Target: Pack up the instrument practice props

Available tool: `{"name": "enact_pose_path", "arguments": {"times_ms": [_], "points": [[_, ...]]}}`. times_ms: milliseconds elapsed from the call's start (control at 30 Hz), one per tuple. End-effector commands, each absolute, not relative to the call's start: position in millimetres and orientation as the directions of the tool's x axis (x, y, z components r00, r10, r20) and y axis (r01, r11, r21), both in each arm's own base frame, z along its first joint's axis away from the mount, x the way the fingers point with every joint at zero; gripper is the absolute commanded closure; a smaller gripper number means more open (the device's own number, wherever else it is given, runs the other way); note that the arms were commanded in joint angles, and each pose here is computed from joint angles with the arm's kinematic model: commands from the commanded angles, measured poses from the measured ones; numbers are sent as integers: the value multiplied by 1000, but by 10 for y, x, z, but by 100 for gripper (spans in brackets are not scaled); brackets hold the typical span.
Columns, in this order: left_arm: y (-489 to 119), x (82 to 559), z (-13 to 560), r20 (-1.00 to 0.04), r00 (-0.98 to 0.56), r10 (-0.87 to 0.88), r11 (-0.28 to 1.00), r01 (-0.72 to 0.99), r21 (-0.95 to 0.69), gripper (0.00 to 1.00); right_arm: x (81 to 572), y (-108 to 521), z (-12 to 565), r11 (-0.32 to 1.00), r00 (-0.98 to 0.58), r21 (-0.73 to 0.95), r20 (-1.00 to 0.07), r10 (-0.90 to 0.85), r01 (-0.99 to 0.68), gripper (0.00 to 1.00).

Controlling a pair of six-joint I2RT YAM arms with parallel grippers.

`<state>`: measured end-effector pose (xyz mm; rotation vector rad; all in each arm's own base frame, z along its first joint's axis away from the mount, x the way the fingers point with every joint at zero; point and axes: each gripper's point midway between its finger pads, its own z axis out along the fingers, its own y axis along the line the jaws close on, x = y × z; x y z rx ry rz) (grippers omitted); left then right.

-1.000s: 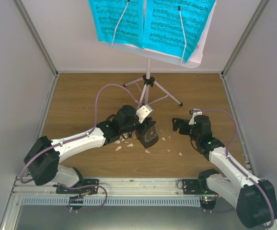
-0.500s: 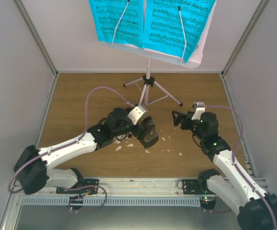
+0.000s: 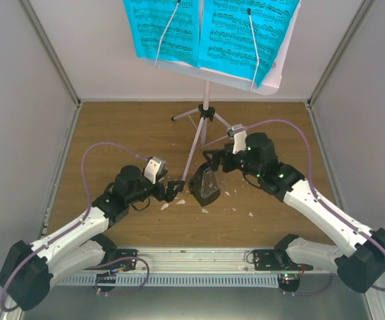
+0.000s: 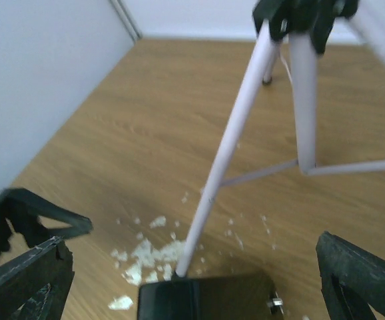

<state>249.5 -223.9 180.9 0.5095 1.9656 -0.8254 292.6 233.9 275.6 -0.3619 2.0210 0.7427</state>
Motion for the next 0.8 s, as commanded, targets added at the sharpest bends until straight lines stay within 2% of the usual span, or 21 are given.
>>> {"name": "enact_pose_path", "arguments": {"times_ms": [0, 267, 367, 567, 767], "points": [[-2205, 2408, 1865, -860, -508, -42, 655, 636, -408, 2, 2806, 2444, 2393, 803, -581, 268, -806, -117, -533, 0], [-2219, 2399, 1741, -851, -524, -30, 651, 636, -415, 9, 2628, 2680, 2037, 800, -574, 141, -769, -283, -584, 1], [-2243, 2399, 1724, -850, -526, -22, 643, 644, -415, 10, 2658, 2727, 1940, 795, -558, 92, -761, -332, -599, 12], [-2246, 2373, 1723, -860, -511, -7, 635, 662, -398, 12, 2763, 2743, 1802, 798, -534, -2, -743, -405, -602, 21], [-2287, 2288, 1616, -881, -471, 32, 617, 703, -354, 16, 2785, 2752, 1784, 806, -540, 3, -744, -394, -592, 32]]}}
